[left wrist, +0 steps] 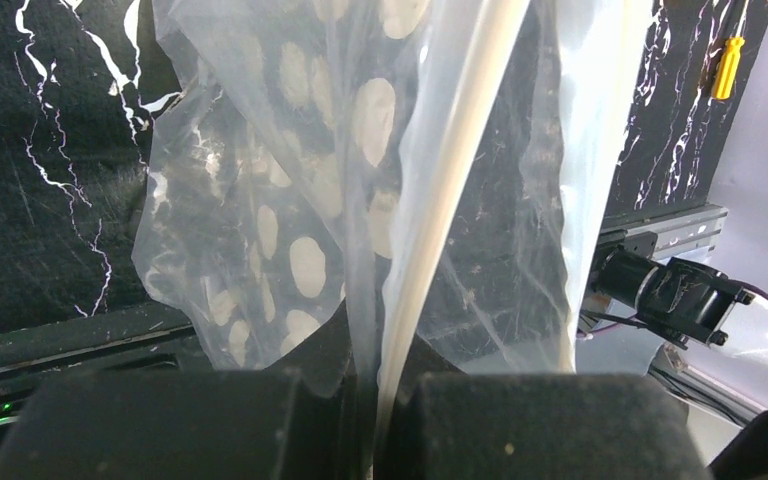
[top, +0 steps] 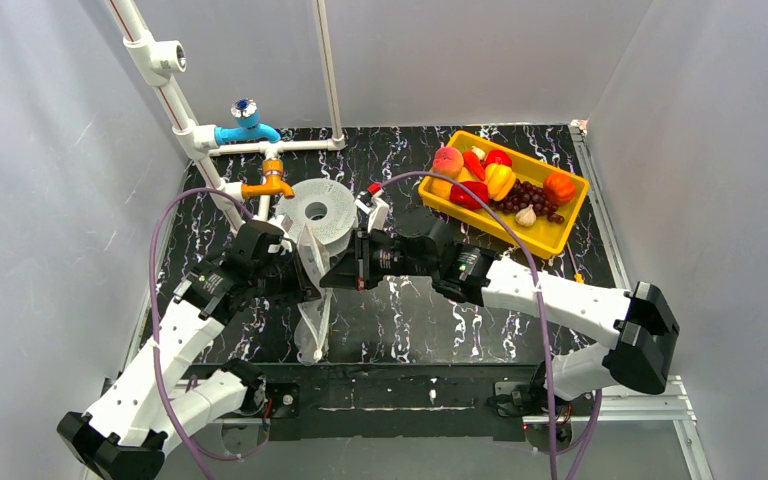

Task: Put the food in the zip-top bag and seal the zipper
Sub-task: Open the zipper of the food storage bag at the center of the board.

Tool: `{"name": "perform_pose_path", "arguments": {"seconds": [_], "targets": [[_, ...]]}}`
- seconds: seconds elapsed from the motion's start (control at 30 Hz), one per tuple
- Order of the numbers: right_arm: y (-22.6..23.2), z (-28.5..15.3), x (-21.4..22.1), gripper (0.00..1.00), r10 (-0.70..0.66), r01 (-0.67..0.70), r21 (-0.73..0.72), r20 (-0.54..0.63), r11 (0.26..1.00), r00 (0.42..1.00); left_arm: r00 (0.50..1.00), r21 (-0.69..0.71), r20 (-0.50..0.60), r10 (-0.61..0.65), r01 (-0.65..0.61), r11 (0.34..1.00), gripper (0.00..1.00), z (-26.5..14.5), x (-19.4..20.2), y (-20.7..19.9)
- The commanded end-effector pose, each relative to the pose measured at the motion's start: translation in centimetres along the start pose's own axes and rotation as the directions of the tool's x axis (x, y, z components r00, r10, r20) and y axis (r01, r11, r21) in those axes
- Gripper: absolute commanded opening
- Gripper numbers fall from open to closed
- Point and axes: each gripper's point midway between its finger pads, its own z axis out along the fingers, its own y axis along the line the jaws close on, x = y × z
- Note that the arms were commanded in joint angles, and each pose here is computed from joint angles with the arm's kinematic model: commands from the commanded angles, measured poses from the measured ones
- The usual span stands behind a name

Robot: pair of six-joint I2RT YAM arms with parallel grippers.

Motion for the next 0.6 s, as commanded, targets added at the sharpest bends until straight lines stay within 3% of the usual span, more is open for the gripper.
{"name": "perform_pose_path", "arguments": {"seconds": [0.0, 0.03, 0.1, 0.33, 0.57], "targets": [[-0.9, -1.0, -1.2, 0.1, -0.062, 0.053, 0.147, 0.054, 0.988, 0.997, 1.0, -0.019, 0.01, 0.025, -0.025, 0.999, 0.0, -0.8, 0.0, 0.3], [-1.1, -1.0, -1.2, 0.23, -0.064, 0.055, 0.147, 0.062, 0.988, 0.996, 1.0, -0.018, 0.008, 0.025, -0.025, 1.0, 0.0, -0.7, 0.0, 0.3], [-0.8, -1.0, -1.1, 0.34, -0.074, 0.068, 0.123, 0.051, 0.99, 0.996, 1.0, -0.015, 0.005, 0.025, -0.025, 1.0, 0.0, -0.7, 0.0, 0.2], [-0.4, -0.6, -0.4, 0.49, -0.024, 0.025, 0.017, -0.014, 1.0, 1.0, 1.0, 0.003, 0.005, 0.029, -0.029, 1.0, 0.0, -1.0, 0.0, -0.1], [0.6, 1.0, 0.6, 0.49, 0.019, -0.027, -0.077, -0.096, 0.997, 0.995, 1.0, 0.015, -0.002, 0.028, -0.028, 0.999, 0.0, -1.0, 0.0, -0.4]]}}
